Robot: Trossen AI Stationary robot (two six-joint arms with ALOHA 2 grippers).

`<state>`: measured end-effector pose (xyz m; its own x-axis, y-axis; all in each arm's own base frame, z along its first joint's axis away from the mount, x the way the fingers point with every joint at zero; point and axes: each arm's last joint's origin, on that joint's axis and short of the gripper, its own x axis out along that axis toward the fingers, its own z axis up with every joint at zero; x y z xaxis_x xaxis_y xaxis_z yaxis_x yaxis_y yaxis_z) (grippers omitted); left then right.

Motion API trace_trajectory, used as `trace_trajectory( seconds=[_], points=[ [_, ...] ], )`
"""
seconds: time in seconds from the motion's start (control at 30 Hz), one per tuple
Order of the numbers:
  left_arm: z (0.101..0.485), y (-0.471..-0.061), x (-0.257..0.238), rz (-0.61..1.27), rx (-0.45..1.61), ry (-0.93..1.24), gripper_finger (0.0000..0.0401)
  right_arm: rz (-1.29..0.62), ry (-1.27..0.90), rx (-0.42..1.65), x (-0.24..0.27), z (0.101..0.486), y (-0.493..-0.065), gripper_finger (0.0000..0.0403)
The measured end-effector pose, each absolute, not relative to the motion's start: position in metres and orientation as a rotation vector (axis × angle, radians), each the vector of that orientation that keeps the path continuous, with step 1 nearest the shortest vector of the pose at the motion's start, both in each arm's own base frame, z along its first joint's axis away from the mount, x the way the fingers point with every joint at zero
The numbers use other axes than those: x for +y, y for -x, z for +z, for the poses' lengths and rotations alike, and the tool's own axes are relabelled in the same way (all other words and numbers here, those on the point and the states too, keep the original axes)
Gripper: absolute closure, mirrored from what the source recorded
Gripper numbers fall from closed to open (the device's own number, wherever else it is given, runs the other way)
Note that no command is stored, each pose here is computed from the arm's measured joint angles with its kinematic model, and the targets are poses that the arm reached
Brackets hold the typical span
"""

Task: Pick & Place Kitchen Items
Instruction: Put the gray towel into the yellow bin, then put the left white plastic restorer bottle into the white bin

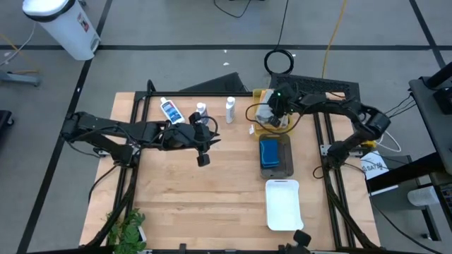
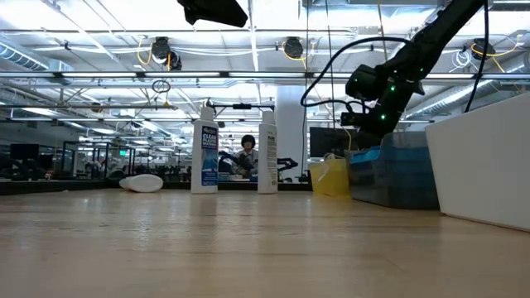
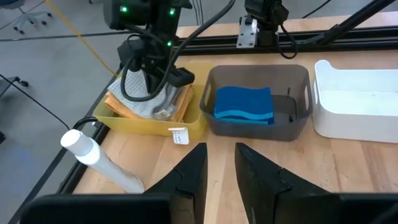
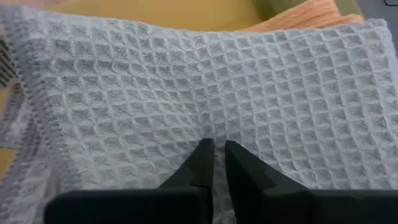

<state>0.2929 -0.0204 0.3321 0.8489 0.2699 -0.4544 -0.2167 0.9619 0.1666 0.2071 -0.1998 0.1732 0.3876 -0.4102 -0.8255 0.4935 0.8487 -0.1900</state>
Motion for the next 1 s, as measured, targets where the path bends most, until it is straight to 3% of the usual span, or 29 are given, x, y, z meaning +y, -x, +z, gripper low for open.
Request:
trace_trajectory(
  seconds=[0.27, 0.53, 0.73, 1.0],
  points=[
    [0.332, -0.293, -0.02, 0.257, 0.495, -0.111, 0.0313, -0.575, -0.033, 0.947, -0.187, 0.202, -0.202, 0.0388],
    [0.329, -0.288, -0.018, 0.286, 0.542, -0.081, 0.0313, -0.61, -0.061, 0.714, -0.152, 0.256, -0.19, 0.0387],
    [0.324, -0.249, 0.009, 0.703, 0.619, 0.044, 0.0313, -0.527, -0.099, 0.601, -0.108, 0.284, -0.181, 0.0395],
    [0.262, -0.197, 0.045, 1.098, 0.531, 0.314, 0.0313, -0.328, -0.037, 0.458, -0.054, 0.29, -0.183, 0.0401]
  ],
)
